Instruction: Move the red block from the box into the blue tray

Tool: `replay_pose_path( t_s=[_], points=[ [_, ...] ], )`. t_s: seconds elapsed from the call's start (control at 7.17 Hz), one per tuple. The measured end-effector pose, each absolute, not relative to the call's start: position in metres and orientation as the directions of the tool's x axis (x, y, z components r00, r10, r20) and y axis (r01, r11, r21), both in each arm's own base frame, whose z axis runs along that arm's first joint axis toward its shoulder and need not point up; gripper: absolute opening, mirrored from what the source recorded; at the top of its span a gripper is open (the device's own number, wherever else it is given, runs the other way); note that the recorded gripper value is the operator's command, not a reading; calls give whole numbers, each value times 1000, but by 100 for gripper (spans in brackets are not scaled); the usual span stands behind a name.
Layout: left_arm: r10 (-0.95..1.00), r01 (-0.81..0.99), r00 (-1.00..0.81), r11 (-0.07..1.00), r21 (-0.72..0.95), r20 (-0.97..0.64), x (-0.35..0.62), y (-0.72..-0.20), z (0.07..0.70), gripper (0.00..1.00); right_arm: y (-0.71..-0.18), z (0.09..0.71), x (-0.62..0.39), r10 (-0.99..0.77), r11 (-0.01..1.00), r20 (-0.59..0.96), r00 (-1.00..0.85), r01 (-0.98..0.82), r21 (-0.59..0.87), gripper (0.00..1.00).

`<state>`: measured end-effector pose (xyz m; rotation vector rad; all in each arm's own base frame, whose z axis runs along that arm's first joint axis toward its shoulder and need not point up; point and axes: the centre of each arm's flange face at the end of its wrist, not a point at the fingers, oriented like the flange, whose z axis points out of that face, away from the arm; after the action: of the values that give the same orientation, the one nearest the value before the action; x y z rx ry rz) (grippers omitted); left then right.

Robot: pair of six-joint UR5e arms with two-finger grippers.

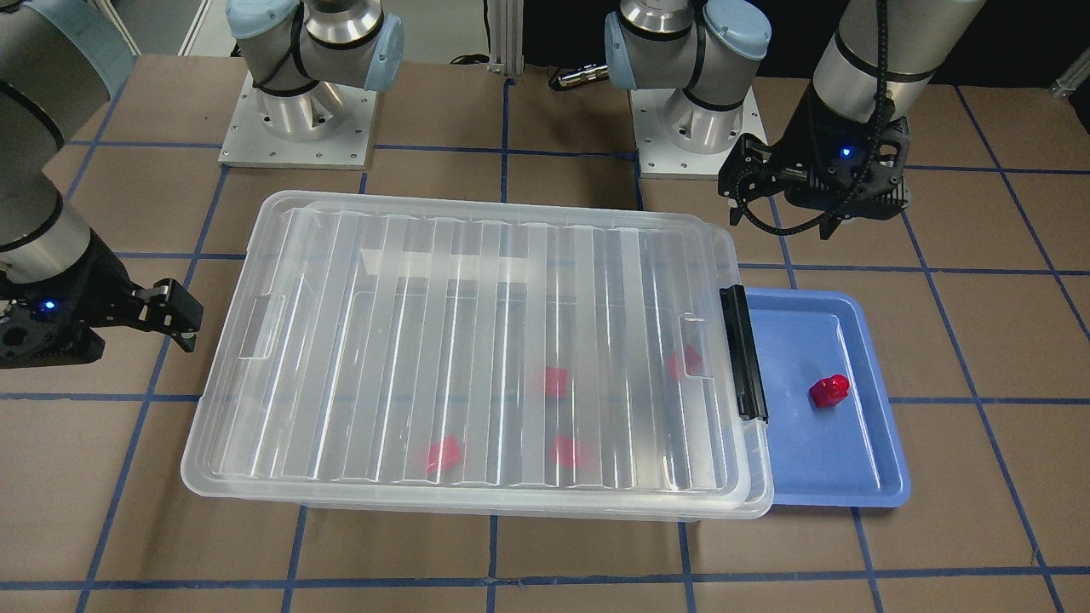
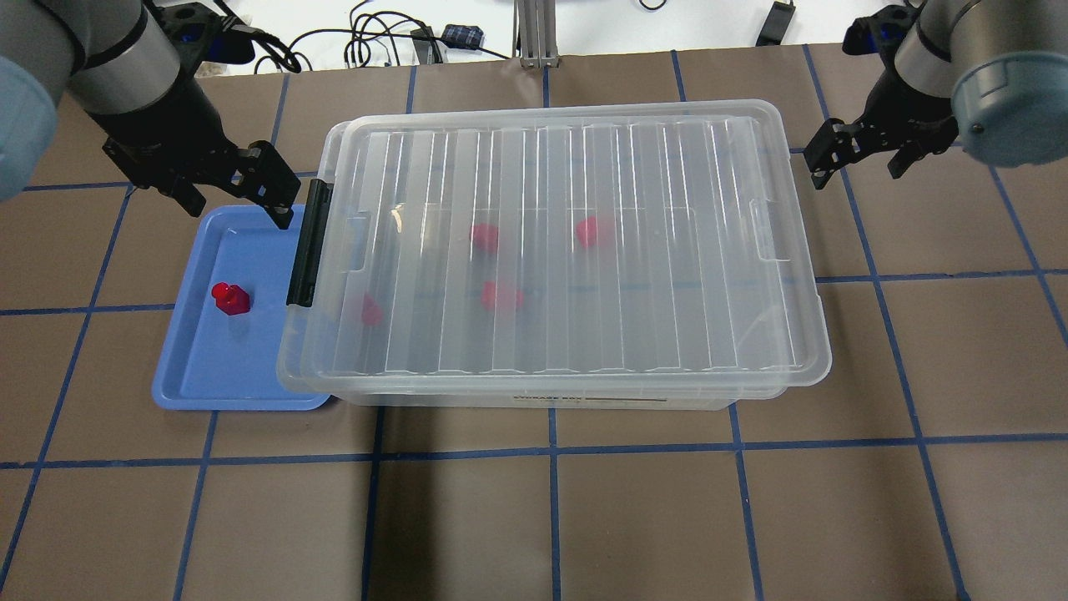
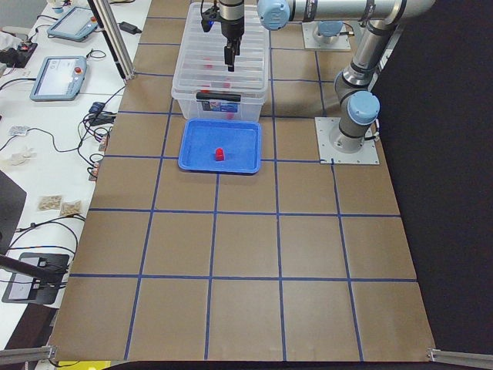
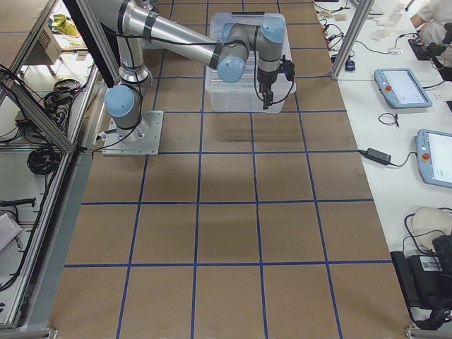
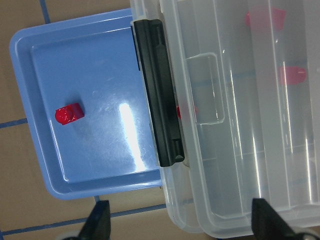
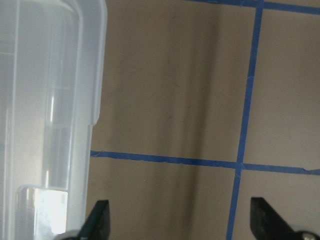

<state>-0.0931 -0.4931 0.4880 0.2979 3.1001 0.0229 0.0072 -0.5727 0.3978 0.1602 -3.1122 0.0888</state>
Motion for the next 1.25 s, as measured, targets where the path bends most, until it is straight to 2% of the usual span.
replay_pose_path(
  t_s=[0.56,0.98,1.25],
  points=[
    [59,59,-998,998,-2,-32,-94,-491,493,100,-523,495,61,-33,992,-24,-999,-30,-120,100],
    [47,47,-998,999,-2,-30,-95,-491,492,100,-498,509,144,10,991,-63,-998,18,-135,100],
    [48,48,-998,999,-3,-29,-95,-491,492,100,-495,509,158,24,990,-44,-999,30,-138,100]
  ],
)
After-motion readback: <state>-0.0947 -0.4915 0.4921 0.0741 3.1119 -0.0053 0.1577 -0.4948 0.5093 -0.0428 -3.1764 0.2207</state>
